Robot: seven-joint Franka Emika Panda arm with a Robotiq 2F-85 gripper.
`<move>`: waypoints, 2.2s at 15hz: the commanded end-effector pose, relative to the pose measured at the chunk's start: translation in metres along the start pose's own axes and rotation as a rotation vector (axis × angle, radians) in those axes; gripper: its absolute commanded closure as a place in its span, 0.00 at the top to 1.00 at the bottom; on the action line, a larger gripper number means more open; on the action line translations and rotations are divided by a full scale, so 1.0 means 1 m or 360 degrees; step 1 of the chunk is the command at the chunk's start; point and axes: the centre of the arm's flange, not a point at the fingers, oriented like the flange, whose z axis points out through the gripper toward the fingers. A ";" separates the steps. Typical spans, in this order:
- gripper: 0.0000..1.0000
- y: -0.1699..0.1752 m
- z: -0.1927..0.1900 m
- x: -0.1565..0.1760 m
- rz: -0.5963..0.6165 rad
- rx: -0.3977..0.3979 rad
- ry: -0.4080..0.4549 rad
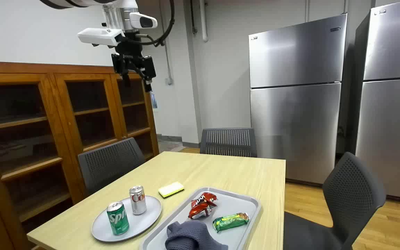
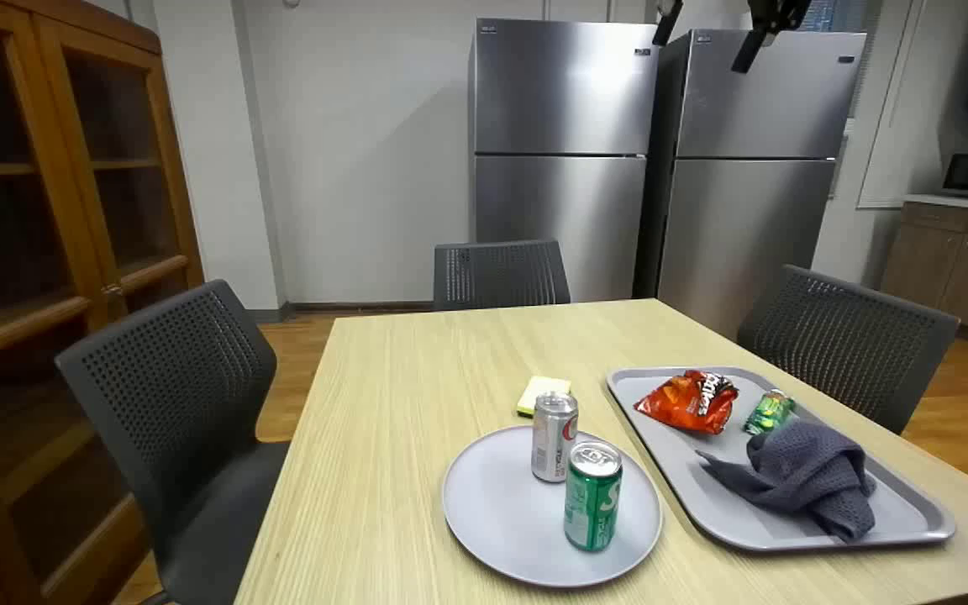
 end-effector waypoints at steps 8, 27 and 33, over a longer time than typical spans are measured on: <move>1.00 0.006 0.008 -0.001 0.0020 -0.0024 -0.0003; 1.00 0.079 0.141 -0.024 0.0204 -0.0253 -0.0208; 1.00 0.106 0.161 -0.044 0.0266 -0.0332 -0.0275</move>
